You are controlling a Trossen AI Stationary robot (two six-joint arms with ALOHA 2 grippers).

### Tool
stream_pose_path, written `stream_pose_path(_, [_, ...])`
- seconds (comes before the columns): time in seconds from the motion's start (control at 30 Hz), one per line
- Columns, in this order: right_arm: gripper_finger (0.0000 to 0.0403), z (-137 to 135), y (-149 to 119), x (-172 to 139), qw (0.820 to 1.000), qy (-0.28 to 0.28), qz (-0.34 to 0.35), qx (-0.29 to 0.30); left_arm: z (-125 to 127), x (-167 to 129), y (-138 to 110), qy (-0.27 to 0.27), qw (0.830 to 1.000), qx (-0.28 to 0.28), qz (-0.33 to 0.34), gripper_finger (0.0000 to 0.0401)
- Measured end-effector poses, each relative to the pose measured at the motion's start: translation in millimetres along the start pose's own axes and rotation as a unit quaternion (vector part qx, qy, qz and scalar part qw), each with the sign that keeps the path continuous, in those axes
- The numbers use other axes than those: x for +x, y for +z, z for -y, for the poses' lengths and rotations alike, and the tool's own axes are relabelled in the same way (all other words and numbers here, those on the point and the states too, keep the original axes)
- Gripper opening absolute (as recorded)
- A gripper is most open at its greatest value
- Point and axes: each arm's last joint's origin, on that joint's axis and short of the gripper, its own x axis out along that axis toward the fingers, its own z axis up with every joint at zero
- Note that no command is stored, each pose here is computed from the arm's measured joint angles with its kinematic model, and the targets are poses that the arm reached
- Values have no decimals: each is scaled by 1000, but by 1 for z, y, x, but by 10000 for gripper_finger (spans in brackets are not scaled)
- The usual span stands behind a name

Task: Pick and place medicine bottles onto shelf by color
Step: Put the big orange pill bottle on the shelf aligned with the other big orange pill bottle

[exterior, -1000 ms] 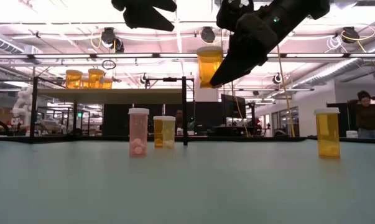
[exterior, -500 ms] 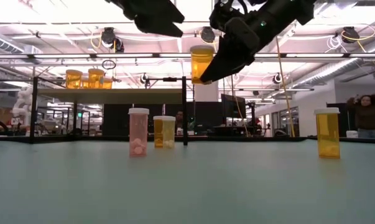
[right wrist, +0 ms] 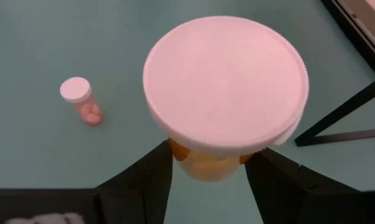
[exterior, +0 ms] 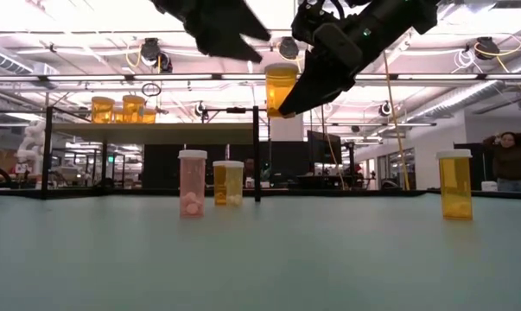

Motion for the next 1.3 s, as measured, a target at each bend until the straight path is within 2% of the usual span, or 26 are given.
stream_pose_path(0.13, [183,0,1,0,1000,0,6,-10,2,6,15,1,1000,3,9,397])
stream_pose_path(0.33, [183,0,4,0,999,2,18,-31,5,21,20,11,998,35,-56,397])
stream_pose_path(0.4, [183,0,4,0,999,2,20,-33,6,25,26,13,998,35,-49,397])
stream_pose_path(0.8, [183,-5,3,-1,999,19,15,-30,-3,27,23,24,996,44,-78,397])
stream_pose_path(1.3, [183,-9,2,-2,999,23,15,-26,-12,29,21,10,995,39,-90,397])
